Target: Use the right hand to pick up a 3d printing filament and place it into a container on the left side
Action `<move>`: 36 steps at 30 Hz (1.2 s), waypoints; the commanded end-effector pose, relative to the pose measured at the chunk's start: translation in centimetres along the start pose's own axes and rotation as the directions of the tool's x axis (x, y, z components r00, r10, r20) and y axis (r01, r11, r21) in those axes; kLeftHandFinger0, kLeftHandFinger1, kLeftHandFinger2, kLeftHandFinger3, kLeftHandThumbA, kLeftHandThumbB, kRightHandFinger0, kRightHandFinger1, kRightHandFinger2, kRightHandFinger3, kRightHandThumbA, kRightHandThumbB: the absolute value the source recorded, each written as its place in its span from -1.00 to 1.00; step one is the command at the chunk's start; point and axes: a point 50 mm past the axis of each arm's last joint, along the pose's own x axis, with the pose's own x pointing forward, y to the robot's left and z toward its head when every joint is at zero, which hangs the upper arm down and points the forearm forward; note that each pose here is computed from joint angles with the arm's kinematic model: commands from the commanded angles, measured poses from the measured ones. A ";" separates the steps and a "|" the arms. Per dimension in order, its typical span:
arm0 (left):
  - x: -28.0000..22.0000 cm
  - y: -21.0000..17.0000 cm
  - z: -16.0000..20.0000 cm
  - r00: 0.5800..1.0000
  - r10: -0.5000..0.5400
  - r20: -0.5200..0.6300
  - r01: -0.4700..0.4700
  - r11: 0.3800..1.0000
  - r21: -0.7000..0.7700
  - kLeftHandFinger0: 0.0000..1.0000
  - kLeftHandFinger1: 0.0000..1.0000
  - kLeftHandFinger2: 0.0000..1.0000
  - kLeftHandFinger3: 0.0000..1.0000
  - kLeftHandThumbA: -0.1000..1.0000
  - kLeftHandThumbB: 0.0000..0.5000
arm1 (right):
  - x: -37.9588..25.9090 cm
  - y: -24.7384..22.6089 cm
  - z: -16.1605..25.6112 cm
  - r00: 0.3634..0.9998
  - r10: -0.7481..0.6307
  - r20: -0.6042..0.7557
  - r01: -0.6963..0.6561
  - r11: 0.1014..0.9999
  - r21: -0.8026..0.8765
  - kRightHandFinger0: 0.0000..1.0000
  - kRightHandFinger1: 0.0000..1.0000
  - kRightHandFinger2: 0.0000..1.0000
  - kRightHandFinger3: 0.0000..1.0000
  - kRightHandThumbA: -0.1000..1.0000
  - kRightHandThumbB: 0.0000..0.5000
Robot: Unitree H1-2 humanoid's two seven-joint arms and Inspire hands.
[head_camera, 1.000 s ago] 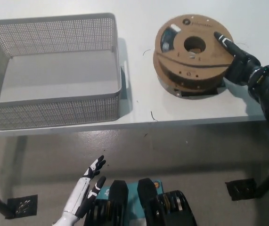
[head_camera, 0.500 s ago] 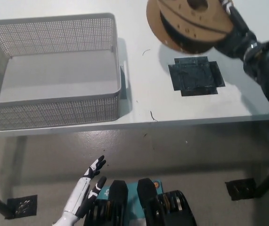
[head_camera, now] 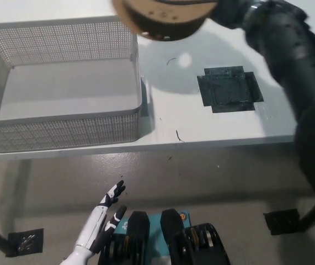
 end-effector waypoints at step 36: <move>1.9 0.6 1.7 0.993 -0.051 0.107 0.047 0.998 0.043 1.00 1.00 1.00 1.00 1.00 -0.08 | 0.8 18.4 -4.2 0.985 0.175 0.011 -0.042 0.293 -0.955 1.00 1.00 1.00 1.00 0.47 0.52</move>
